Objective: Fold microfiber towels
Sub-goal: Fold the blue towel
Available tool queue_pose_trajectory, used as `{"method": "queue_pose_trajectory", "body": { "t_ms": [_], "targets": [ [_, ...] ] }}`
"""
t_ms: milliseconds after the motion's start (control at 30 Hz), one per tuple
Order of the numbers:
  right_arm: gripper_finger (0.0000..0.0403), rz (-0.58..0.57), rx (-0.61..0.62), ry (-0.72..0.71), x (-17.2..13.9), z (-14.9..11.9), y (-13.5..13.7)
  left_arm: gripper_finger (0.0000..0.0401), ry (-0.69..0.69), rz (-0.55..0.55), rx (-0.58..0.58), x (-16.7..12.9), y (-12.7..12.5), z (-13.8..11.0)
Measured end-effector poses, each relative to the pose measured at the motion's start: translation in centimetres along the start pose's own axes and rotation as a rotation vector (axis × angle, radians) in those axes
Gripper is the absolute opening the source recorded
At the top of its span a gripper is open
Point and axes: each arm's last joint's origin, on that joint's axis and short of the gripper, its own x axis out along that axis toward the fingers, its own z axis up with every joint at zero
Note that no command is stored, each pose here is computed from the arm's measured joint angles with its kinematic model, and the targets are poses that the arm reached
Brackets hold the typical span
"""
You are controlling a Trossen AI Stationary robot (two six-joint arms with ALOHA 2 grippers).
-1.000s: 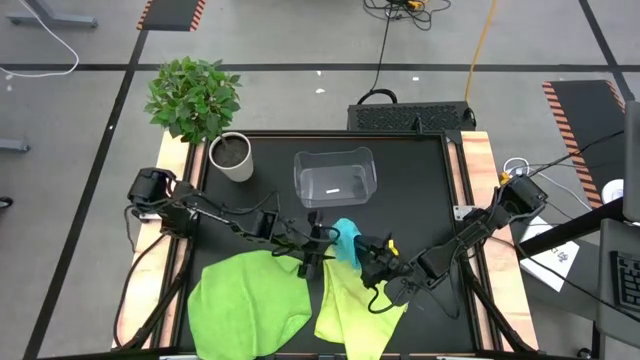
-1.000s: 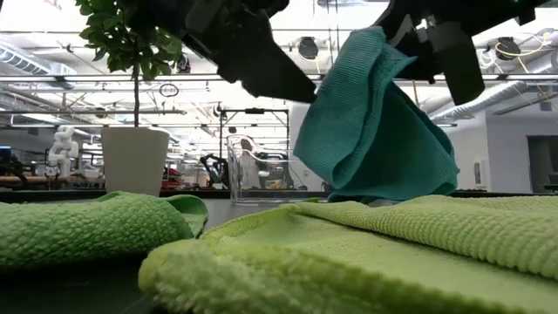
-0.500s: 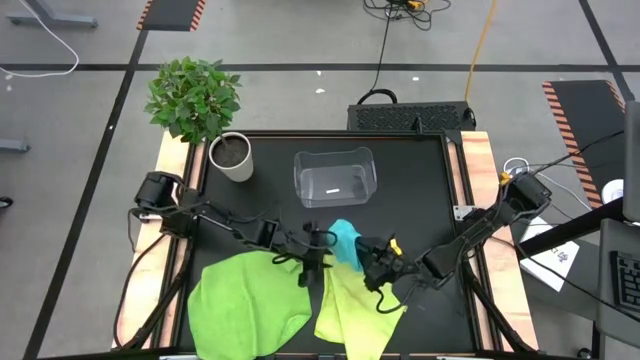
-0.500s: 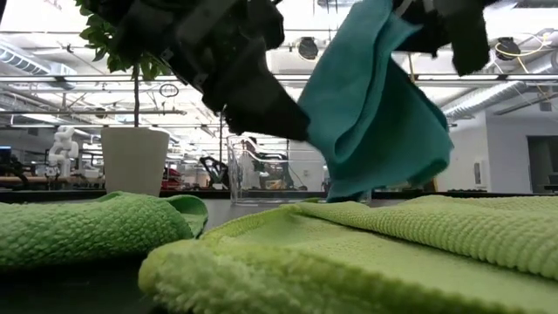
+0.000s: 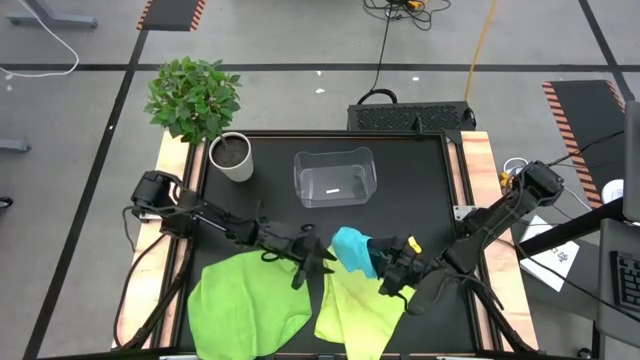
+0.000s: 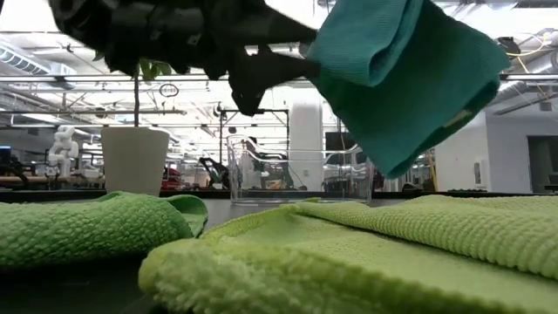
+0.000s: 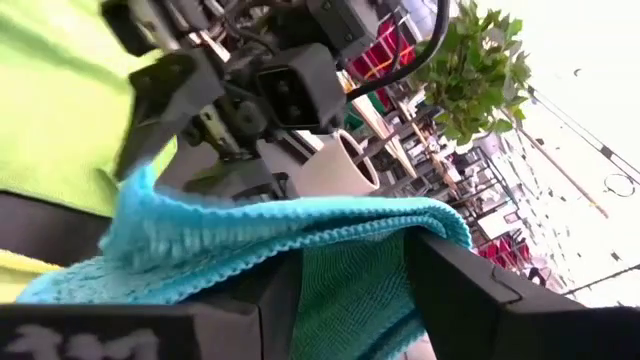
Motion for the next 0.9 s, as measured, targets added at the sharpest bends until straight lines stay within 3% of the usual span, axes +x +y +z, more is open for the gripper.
{"method": "queue_pose_trajectory", "body": {
  "t_ms": [167,300,500,900],
  "targets": [
    [0.0167,0.023,-0.001,-0.015,0.1,0.0,0.0,0.0178,-0.135,-0.032,-0.039,-0.6,0.3,-1.1],
    [0.0167,0.017,-0.008,-0.046,0.3,0.5,-0.4,0.0177,-0.117,-0.03,-0.073,0.0,0.7,-2.2],
    [0.0167,-0.002,-0.035,-0.07,0.3,0.9,-0.7,0.0177,-0.207,-0.173,-0.063,0.2,0.2,-2.1],
    [0.0167,-0.028,-0.06,-0.098,0.2,1.4,-1.1,0.0177,-0.194,-0.163,-0.047,0.3,0.4,-2.3]
  ]
}}
